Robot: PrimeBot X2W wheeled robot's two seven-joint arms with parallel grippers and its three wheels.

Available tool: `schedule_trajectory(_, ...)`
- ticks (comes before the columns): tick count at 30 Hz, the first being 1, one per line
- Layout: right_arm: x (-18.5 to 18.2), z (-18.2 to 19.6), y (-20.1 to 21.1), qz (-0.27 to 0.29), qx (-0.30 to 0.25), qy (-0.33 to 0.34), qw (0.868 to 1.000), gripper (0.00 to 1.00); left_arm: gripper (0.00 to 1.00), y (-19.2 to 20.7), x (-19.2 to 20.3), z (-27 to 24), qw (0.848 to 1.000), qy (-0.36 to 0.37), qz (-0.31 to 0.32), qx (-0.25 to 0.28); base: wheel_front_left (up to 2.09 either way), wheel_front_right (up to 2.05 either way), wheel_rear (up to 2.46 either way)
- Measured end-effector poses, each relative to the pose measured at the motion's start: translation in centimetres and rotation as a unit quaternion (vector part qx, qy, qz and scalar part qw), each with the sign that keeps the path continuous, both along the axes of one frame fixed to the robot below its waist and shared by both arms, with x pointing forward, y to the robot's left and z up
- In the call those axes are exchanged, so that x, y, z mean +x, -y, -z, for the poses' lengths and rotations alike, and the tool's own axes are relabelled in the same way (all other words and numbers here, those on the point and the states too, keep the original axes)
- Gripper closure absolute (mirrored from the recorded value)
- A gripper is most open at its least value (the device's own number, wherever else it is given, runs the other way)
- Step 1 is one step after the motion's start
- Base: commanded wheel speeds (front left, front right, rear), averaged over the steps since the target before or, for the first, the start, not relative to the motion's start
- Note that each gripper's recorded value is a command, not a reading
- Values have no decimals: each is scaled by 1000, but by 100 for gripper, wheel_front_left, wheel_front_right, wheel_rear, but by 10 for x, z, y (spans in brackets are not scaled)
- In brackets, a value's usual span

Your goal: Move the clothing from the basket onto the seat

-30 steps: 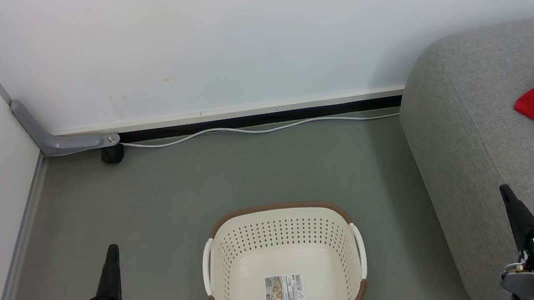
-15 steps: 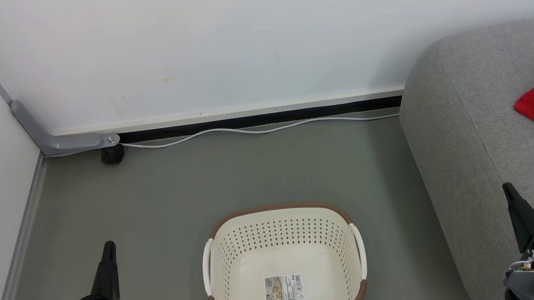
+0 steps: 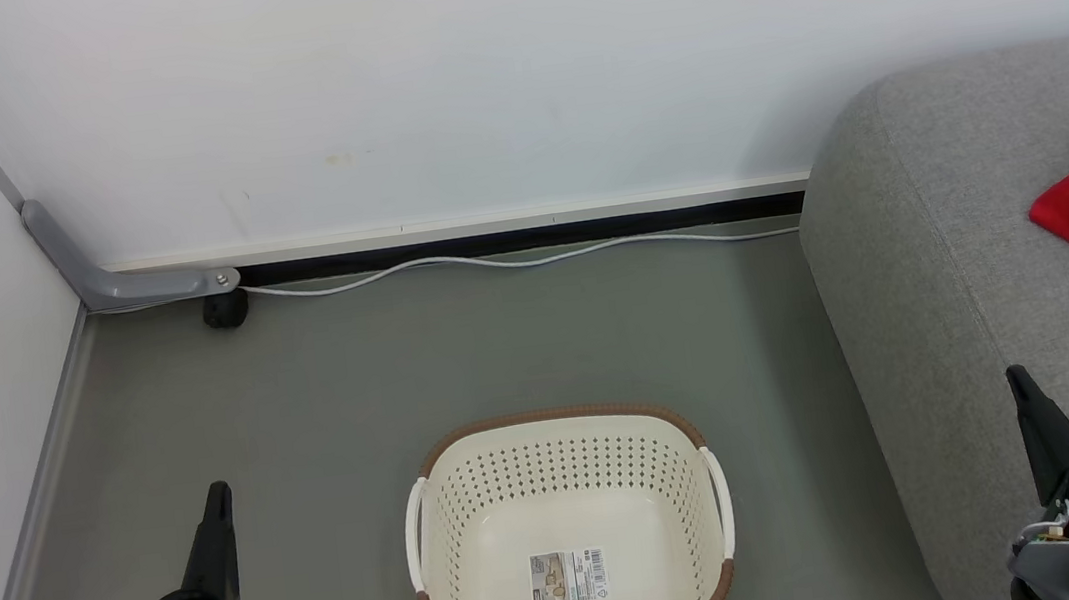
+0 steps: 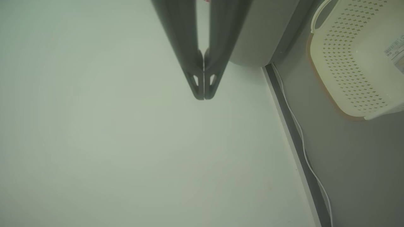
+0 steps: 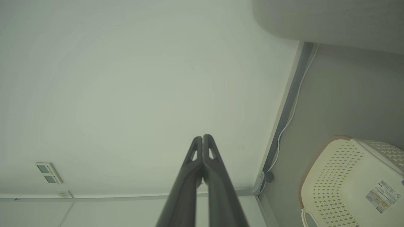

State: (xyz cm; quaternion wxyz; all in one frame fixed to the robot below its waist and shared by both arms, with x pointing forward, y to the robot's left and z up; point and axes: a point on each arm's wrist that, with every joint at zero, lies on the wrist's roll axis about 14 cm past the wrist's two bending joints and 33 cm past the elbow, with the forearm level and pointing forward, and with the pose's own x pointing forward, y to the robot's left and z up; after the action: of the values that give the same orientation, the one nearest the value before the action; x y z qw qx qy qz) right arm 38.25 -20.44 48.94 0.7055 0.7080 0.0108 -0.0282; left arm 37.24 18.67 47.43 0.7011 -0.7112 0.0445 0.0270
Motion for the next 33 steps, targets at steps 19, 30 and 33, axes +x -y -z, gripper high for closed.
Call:
schedule_trajectory(19, 0, 0, 0, 0, 0, 0, 1000, 100, 100, 0, 0, 0, 1000, 0, 0, 0, 0, 0, 0)
schedule_trajectory(30, 0, 0, 0, 0, 0, 0, 1000, 100, 100, 0, 0, 0, 1000, 0, 0, 0, 0, 0, 0)
schedule_trajectory(33, 0, 0, 0, 0, 0, 0, 1000, 100, 100, 0, 0, 0, 1000, 0, 0, 0, 0, 0, 0)
